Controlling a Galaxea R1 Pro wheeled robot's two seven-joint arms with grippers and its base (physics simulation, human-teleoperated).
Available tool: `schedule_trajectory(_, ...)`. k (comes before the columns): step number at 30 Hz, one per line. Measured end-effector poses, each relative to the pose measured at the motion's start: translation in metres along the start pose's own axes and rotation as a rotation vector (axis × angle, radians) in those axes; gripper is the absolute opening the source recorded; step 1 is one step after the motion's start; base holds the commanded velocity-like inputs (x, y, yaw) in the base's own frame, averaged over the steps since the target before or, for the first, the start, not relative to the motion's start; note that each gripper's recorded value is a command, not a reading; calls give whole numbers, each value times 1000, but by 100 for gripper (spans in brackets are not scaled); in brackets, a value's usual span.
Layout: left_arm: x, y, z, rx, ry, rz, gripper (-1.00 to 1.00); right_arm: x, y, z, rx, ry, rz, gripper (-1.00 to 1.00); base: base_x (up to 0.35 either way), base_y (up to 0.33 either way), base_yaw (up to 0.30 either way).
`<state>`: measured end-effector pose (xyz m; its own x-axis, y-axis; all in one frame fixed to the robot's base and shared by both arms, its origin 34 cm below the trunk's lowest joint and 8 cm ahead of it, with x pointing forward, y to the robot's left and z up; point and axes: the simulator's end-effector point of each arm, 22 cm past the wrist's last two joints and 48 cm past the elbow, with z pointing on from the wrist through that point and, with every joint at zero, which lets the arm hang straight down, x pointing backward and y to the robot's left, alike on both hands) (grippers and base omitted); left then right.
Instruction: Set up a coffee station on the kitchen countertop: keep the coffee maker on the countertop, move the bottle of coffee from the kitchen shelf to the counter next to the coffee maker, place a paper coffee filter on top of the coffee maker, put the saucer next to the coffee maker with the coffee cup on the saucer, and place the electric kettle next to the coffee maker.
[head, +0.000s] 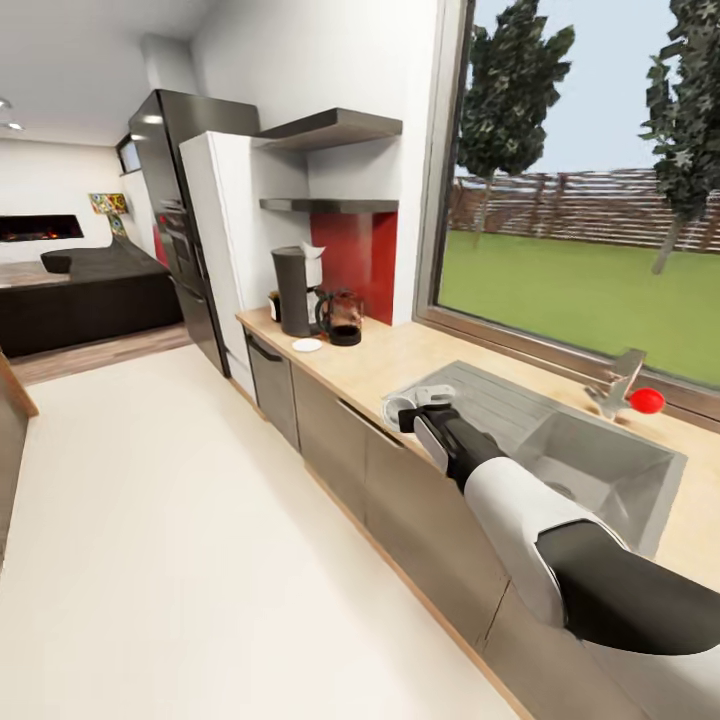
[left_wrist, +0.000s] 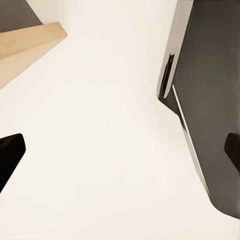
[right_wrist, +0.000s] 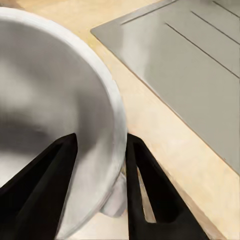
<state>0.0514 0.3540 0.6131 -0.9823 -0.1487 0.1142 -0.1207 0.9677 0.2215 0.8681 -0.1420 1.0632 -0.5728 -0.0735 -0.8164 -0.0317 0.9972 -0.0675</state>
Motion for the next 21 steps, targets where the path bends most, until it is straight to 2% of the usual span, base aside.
schedule_trajectory(15, -5, -2, 0, 3, -13, -4, 100, -7, -1, -7, 1, -12, 0, -100, 240, 238, 245)
schedule_trajectory(21, -6, -2, 0, 4, -15, -5, 100, -8, 0, -8, -3, -14, 0, -100, 312, 86, 66)
